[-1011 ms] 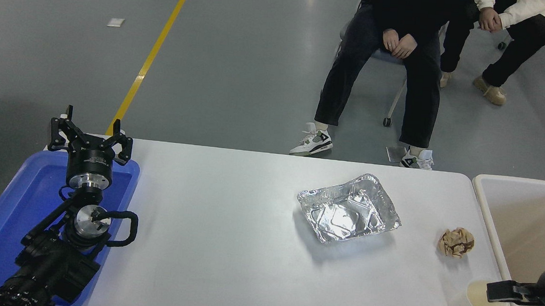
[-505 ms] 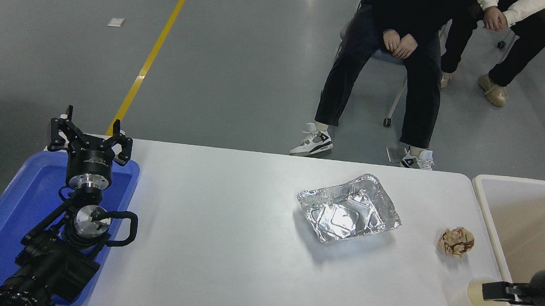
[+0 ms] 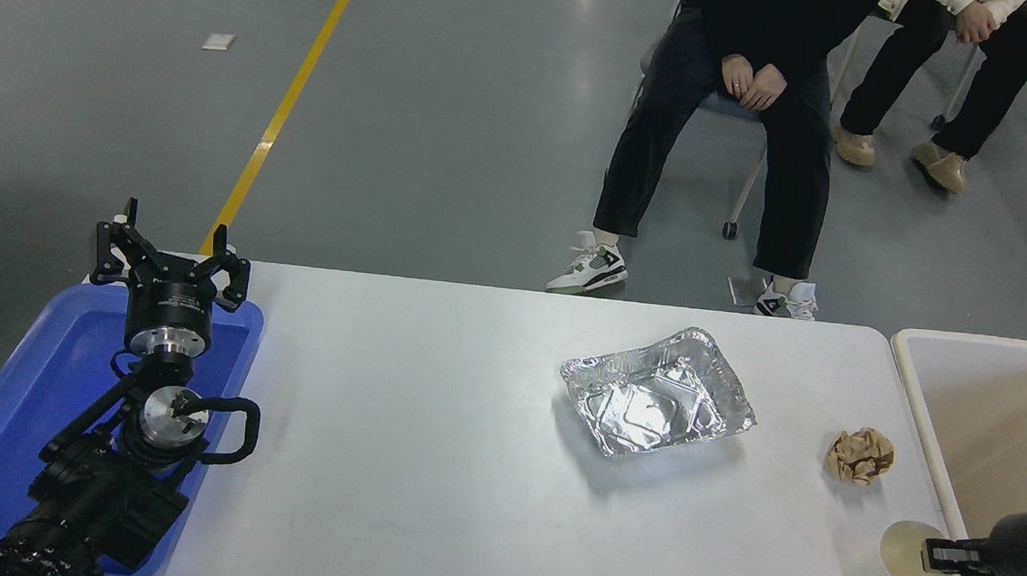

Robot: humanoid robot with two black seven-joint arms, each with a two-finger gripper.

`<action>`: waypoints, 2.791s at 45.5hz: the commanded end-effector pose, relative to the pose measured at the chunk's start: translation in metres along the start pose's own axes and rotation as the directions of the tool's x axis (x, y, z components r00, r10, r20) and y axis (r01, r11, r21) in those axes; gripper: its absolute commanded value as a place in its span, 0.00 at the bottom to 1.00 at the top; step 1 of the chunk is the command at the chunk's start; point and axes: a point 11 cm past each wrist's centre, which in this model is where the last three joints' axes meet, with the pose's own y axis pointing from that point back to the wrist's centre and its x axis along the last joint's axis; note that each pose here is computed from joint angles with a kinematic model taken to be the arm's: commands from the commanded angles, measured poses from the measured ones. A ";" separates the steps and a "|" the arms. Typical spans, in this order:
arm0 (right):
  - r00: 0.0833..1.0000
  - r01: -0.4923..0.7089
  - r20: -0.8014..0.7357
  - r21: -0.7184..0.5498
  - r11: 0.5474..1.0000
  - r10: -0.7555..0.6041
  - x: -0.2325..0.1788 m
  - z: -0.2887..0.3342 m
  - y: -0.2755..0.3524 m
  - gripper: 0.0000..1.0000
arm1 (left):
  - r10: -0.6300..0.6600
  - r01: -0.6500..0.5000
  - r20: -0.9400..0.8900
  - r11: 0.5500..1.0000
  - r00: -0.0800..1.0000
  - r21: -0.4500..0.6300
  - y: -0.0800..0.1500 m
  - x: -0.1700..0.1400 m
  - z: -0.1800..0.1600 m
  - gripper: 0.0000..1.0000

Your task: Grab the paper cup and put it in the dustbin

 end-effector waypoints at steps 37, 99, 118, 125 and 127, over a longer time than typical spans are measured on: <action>0.997 -0.062 0.050 0.114 0.992 0.057 0.089 -0.010 0.135 0.00 | 0.000 0.000 0.001 1.000 1.000 0.001 0.000 0.000 0.000 0.99; 0.218 -0.700 0.602 -0.453 0.553 0.769 0.219 0.168 0.201 0.00 | 0.000 0.000 0.000 1.000 1.000 -0.001 0.000 0.000 0.000 0.99; -0.098 -0.586 0.703 -0.613 0.530 0.705 0.178 0.179 0.081 0.00 | 0.000 0.000 -0.001 1.000 1.000 0.000 0.000 0.000 0.000 0.99; -0.118 -0.528 0.742 -0.610 0.591 0.660 0.146 0.167 0.036 0.00 | 0.000 0.000 -0.001 1.000 1.000 0.000 0.000 0.000 0.000 0.99; -0.120 -0.508 0.752 -0.607 0.611 0.648 0.134 0.163 0.022 0.00 | 0.000 0.000 -0.001 1.000 1.000 0.000 0.000 0.000 0.000 0.99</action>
